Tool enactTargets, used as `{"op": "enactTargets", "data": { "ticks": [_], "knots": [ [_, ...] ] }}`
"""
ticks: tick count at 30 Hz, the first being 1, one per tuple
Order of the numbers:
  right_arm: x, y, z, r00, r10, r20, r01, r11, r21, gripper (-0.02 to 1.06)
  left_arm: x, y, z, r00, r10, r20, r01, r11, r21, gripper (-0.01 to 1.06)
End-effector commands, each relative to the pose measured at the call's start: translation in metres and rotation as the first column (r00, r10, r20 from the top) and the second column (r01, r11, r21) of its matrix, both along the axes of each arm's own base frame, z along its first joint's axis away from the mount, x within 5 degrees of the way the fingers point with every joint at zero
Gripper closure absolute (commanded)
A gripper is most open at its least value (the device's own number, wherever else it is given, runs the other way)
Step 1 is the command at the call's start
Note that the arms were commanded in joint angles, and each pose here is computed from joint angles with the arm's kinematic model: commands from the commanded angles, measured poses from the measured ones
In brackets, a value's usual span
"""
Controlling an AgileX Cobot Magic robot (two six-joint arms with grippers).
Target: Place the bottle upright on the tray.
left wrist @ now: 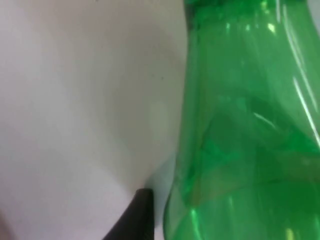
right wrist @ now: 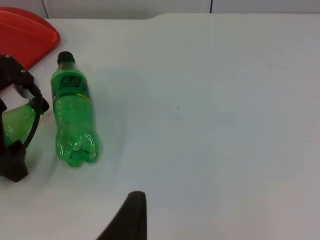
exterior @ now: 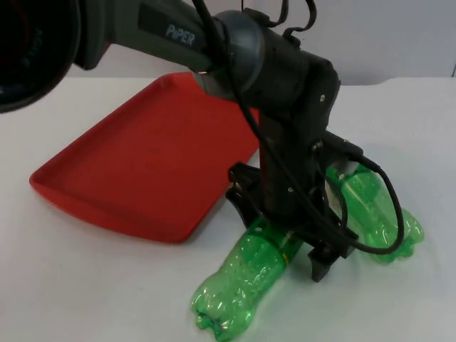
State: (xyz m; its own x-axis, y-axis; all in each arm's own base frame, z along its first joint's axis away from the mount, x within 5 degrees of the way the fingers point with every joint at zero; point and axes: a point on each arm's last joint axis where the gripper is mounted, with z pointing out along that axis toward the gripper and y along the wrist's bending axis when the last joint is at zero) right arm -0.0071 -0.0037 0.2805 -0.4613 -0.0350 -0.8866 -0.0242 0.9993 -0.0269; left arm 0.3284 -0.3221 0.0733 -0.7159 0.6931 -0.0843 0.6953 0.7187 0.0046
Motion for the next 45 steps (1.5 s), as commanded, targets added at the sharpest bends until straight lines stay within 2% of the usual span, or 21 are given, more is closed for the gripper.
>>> {"op": "enactTargets", "data": {
  "ticks": [1, 5, 7, 8, 10, 13, 14, 16, 22, 30, 33, 34, 38, 39, 43, 44, 45],
  "knots": [
    [0.000, 0.000, 0.000, 1.000, -0.008, 0.006, 0.008, 1.000, -0.002, -0.01, -0.001, 0.000, -0.005, 1.000, -0.002, -0.014, 0.002, 1.000, 0.007, 0.00],
    [0.000, 0.000, 0.000, 1.000, -0.008, 0.006, 0.008, 1.000, -0.002, -0.01, -0.001, 0.000, -0.005, 1.000, -0.002, -0.014, 0.002, 1.000, 0.006, 0.00],
    [0.000, 0.000, 0.000, 1.000, -0.006, 0.006, 0.006, 1.000, 0.000, -0.01, -0.001, 0.000, -0.005, 1.000, -0.002, -0.014, 0.002, 1.000, 0.006, 0.11],
    [0.000, 0.000, 0.000, 1.000, -0.006, 0.006, 0.006, 1.000, 0.000, -0.01, -0.001, 0.000, -0.005, 1.000, -0.002, -0.014, 0.002, 1.000, 0.006, 0.11],
    [0.000, 0.000, 0.000, 1.000, -0.006, 0.006, 0.006, 1.000, 0.000, -0.01, 0.000, 0.000, -0.005, 1.000, -0.005, -0.008, 0.005, 1.000, 0.012, 0.31],
    [0.000, 0.000, 0.000, 1.000, -0.006, 0.006, 0.006, 1.000, 0.000, -0.01, 0.000, 0.002, -0.004, 1.000, 0.025, -0.003, -0.025, 0.999, 0.033, 0.73],
    [0.000, 0.000, 0.000, 1.000, -0.006, 0.006, 0.006, 1.000, 0.000, -0.01, 0.000, 0.002, -0.004, 1.000, 0.025, -0.003, -0.025, 0.999, 0.033, 0.73],
    [0.000, 0.000, 0.000, 1.000, -0.006, 0.006, 0.006, 1.000, 0.000, -0.01, 0.000, 0.003, -0.003, 1.000, 0.023, 0.001, -0.023, 0.999, 0.040, 1.04],
    [0.000, 0.000, 0.000, 1.000, -0.006, 0.006, 0.006, 1.000, 0.000, -0.01, 0.001, 0.005, 0.005, 1.000, 0.012, 0.017, -0.013, 0.998, 0.057, 1.05],
    [0.000, 0.000, 0.000, 1.000, -0.006, 0.006, 0.006, 1.000, 0.000, -0.01, 0.008, 0.011, 0.038, 0.993, -0.002, 0.120, -0.009, 0.996, 0.093, 1.05],
    [0.000, 0.000, 0.000, 1.000, -0.006, 0.006, 0.006, 1.000, 0.000, -0.01, 0.010, 0.011, 0.074, 0.978, -0.007, 0.209, -0.001, 0.999, 0.038, 1.05],
    [0.000, 0.000, 0.000, 1.000, -0.006, 0.006, 0.006, 1.000, 0.000, -0.01, 0.010, 0.011, 0.074, 0.978, -0.007, 0.209, -0.001, 0.999, 0.038, 1.05],
    [0.000, 0.000, 0.000, 1.000, -0.006, 0.006, 0.006, 1.000, 0.000, -0.01, 0.009, 0.011, 0.144, 0.930, 0.025, 0.367, 0.026, 0.991, -0.133, 1.05],
    [0.000, 0.000, 0.000, 1.000, -0.006, 0.006, 0.006, 1.000, 0.000, -0.01, 0.009, 0.011, 0.144, 0.930, 0.025, 0.367, 0.026, 0.991, -0.133, 1.05],
    [0.000, 0.000, 0.000, 1.000, -0.006, 0.006, 0.006, 1.000, 0.000, -0.01, 0.001, 0.017, 0.216, 0.849, 0.079, 0.522, 0.092, 0.951, -0.294, 1.05],
    [0.000, 0.000, 0.000, 1.000, -0.006, 0.006, 0.006, 1.000, 0.000, -0.01, 0.001, 0.017, 0.216, 0.849, 0.079, 0.522, 0.092, 0.951, -0.294, 1.05],
    [0.000, 0.000, 0.000, 1.000, -0.006, 0.006, 0.006, 1.000, 0.000, -0.01, -0.002, 0.020, 0.233, 0.827, 0.095, 0.555, 0.111, 0.939, -0.325, 1.05]
  ]
}}
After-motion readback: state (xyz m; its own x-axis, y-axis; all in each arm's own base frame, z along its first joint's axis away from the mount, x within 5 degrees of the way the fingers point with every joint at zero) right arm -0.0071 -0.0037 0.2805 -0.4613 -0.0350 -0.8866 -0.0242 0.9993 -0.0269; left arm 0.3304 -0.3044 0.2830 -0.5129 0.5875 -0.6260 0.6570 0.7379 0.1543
